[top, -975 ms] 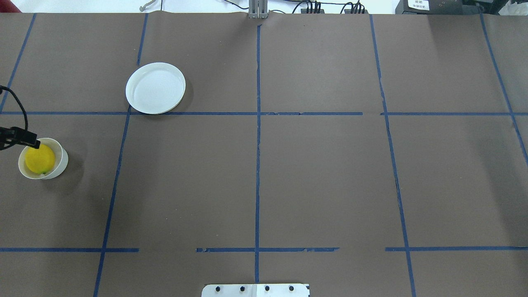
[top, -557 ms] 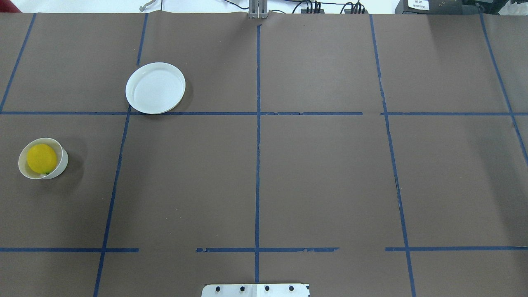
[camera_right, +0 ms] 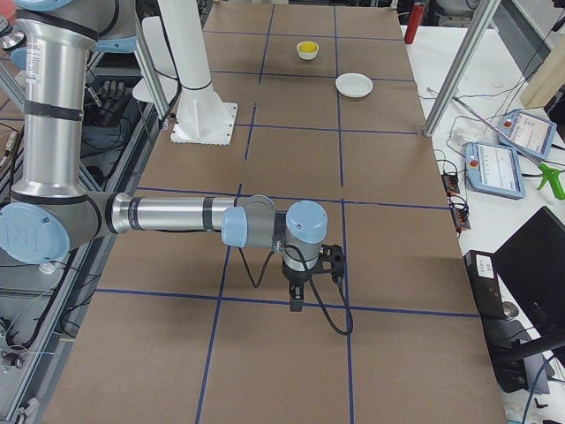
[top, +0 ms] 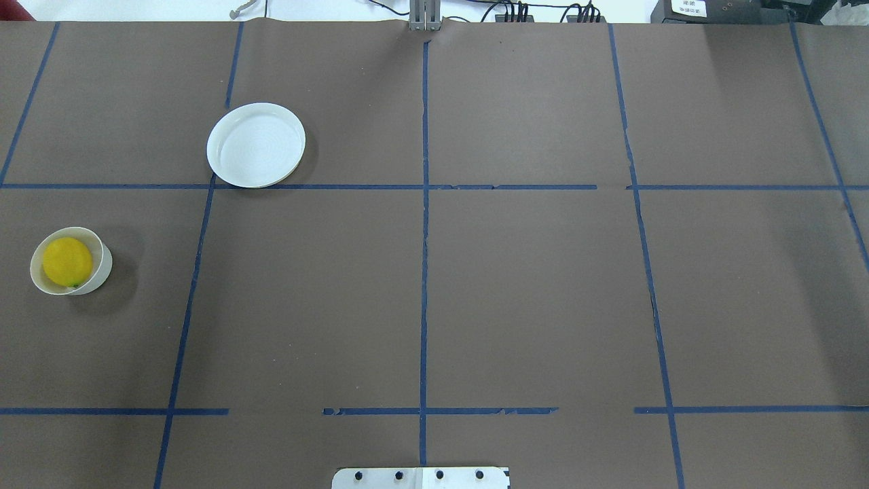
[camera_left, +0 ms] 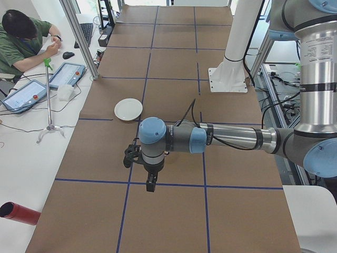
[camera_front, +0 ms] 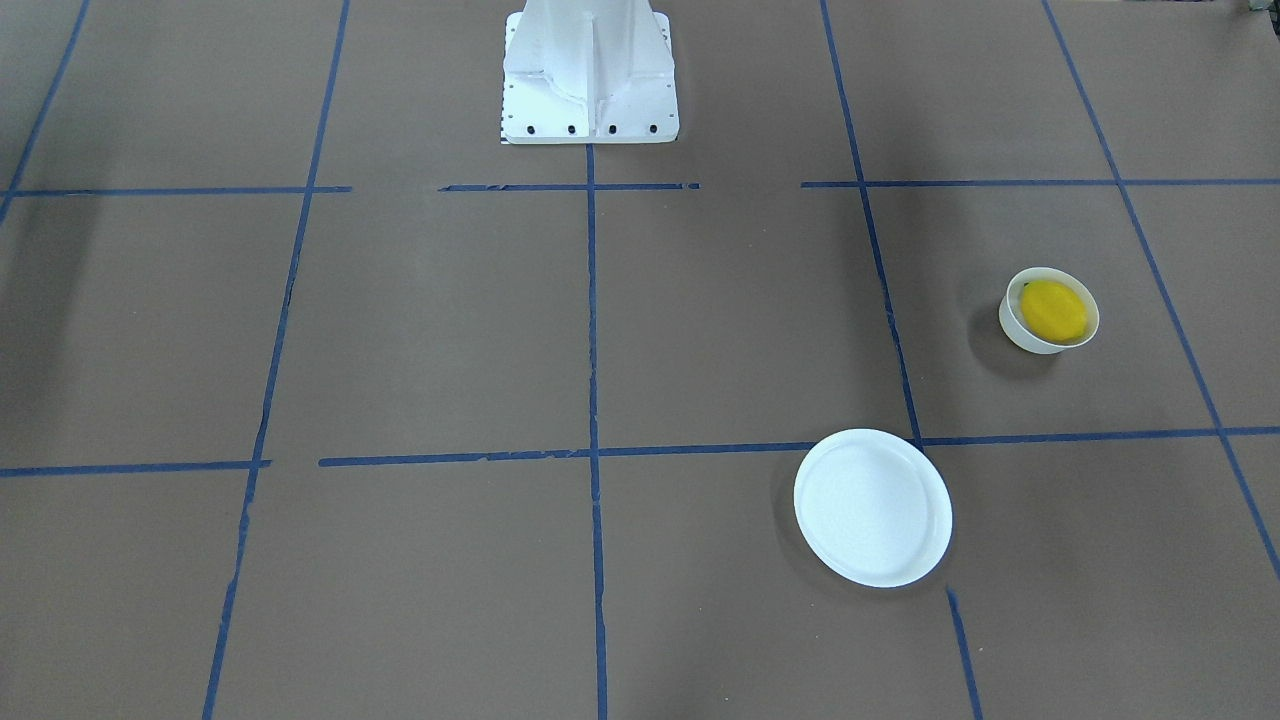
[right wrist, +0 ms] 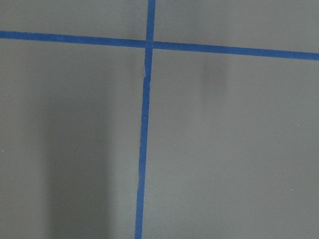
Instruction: Move lemon from plate to bowl
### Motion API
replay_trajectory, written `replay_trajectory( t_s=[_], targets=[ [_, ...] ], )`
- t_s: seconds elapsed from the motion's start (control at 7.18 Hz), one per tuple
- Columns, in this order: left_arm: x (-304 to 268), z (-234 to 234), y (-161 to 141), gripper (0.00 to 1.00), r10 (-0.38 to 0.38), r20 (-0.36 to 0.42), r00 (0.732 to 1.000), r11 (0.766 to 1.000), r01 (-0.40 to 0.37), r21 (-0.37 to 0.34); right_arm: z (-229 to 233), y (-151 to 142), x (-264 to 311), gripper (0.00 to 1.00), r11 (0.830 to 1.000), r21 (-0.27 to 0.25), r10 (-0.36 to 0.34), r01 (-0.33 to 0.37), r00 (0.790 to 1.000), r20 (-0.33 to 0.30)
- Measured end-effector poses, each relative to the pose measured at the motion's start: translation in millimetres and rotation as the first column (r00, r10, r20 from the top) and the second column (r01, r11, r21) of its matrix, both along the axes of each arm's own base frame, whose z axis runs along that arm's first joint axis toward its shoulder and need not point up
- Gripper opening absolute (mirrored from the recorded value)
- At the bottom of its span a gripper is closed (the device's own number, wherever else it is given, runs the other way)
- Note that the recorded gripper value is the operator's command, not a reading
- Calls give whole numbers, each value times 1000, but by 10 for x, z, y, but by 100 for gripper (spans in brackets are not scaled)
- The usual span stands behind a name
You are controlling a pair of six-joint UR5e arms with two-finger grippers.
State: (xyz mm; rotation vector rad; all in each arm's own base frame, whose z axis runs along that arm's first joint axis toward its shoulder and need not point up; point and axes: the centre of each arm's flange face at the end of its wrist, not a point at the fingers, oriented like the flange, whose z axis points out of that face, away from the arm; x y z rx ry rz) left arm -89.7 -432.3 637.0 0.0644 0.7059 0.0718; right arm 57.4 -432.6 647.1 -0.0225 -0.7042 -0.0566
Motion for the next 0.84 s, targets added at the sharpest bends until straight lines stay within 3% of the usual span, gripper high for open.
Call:
replay_trajectory(
  t_s=[0.42,0.84],
  targets=[
    [-1,90,150,100,-4,-45,999,1000,3,-23,0,0,0,100,1000,0,0,0,1000,0],
    [-6,-5,71,100,-3,-44,999,1000,3,1,0,0,0,100,1000,0,0,0,1000,0]
  ],
)
